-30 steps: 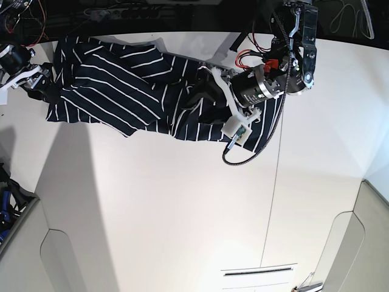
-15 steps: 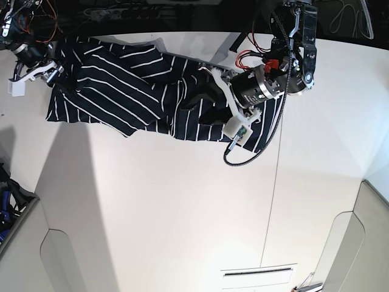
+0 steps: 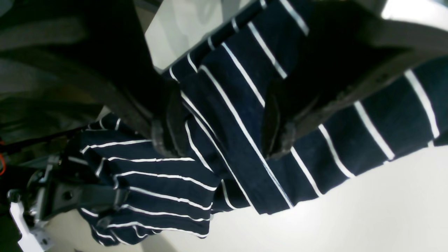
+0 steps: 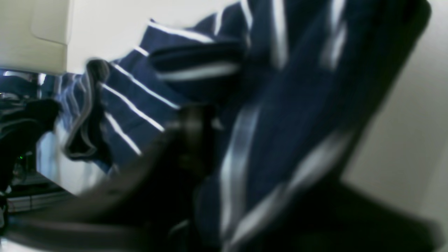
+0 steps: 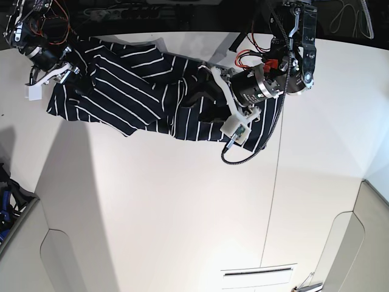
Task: Fold the T-shirt properly
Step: 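Fold the strip's end over toward the right gripper with the left gripper, then lift the folded bundle with the right gripper and fold it over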
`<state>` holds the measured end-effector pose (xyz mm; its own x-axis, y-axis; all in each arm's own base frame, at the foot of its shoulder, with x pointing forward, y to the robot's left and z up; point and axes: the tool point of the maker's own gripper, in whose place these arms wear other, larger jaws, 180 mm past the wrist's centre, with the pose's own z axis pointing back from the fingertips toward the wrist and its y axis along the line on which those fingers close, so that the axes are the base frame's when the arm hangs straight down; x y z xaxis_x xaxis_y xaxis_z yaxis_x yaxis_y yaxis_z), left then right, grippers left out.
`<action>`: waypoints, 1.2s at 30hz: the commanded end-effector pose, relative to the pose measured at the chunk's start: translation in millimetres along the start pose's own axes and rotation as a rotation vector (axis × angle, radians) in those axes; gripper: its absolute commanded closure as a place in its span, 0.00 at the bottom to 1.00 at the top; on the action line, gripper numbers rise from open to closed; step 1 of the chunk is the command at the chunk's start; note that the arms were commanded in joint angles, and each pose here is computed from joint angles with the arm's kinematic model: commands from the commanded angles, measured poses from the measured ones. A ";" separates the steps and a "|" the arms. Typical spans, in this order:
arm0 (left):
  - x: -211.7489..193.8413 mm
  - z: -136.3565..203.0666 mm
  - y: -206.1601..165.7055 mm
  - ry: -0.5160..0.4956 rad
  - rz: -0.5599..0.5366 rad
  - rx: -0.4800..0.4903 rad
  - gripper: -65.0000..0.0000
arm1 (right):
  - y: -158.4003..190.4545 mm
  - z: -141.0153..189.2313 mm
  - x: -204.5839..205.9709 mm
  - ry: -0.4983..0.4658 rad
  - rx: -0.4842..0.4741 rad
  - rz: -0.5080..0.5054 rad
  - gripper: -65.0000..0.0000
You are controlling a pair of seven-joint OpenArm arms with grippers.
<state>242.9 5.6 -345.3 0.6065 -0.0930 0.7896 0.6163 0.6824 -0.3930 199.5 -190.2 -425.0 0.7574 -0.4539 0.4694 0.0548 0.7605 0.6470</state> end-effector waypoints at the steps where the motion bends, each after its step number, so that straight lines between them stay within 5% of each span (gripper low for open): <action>1: 14.8 1.3 -6.2 -0.051 -0.006 -0.026 0.43 | -1.2 3.5 2.8 0.003 -0.006 0.020 0.95; 10: 37.9 23.1 8.3 -0.110 -0.046 0.043 0.43 | -14.5 21.6 22.1 -0.078 -0.040 -0.008 1.00; 21: 45.1 68.1 57.8 -0.192 0.069 0.174 0.43 | -51.8 80.8 94.3 -0.222 -0.190 0.098 1.00; 36: -12.4 98.2 67.5 -0.109 0.191 0.265 0.43 | -16.3 83.2 188.5 -0.350 -0.185 0.287 1.00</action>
<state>222.9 125.3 -346.7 0.6654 0.1124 0.7379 0.3162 0.8531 -0.4151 277.2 -323.4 -319.3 0.5565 -0.3337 0.7609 0.0485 0.9273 0.3712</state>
